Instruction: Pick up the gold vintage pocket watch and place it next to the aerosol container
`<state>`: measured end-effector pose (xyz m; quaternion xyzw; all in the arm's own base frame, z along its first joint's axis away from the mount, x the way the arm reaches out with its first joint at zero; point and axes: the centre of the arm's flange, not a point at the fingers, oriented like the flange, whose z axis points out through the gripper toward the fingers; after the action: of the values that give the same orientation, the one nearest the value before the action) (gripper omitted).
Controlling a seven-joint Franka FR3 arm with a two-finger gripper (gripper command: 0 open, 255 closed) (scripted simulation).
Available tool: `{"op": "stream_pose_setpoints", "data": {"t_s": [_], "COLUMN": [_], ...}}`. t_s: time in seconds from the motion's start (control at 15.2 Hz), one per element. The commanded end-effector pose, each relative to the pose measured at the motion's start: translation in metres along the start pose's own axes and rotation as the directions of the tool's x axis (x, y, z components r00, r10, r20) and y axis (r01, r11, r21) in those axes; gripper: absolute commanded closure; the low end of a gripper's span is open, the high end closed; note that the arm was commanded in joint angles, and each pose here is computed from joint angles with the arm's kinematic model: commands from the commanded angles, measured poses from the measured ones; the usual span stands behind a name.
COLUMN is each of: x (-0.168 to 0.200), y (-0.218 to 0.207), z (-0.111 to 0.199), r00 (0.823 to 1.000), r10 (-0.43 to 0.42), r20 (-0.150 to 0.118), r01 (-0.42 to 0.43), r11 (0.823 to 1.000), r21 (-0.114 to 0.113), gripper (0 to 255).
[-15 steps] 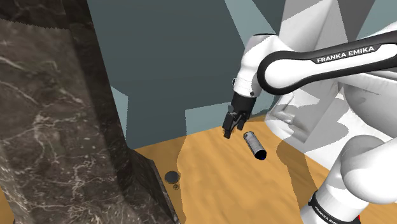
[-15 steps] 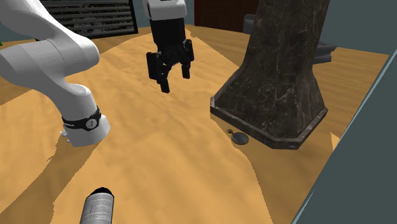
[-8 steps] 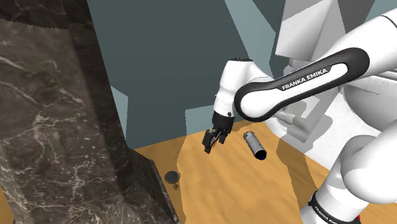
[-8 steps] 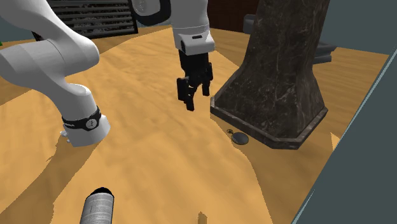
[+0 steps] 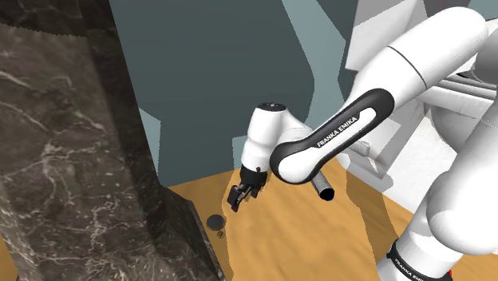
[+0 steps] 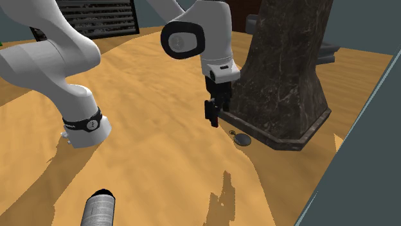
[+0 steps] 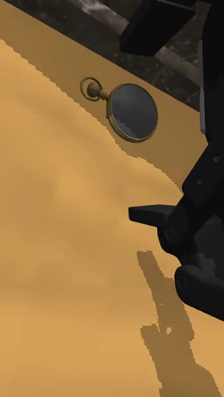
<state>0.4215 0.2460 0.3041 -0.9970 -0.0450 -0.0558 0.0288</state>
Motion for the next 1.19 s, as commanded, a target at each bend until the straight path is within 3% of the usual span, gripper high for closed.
{"op": "stream_pose_setpoints", "data": {"t_s": [0.0, 0.33, 0.86, 1.12], "x": [0.008, 0.03, 0.033, 0.033], "y": [-0.015, -0.048, -0.05, -0.05], "z": [0.021, 0.072, 0.115, 0.115], "r00": [1.0, 0.999, 0.999, 0.999], "r10": [-0.004, -0.012, -0.013, -0.013], "r20": [-0.011, -0.034, -0.035, -0.035], "r01": [0.004, 0.012, 0.013, 0.013], "r11": [1.0, 1.0, 1.0, 1.0], "r21": [0.002, 0.003, 0.003, 0.003], "gripper": [0, 0, 0, 0]}}
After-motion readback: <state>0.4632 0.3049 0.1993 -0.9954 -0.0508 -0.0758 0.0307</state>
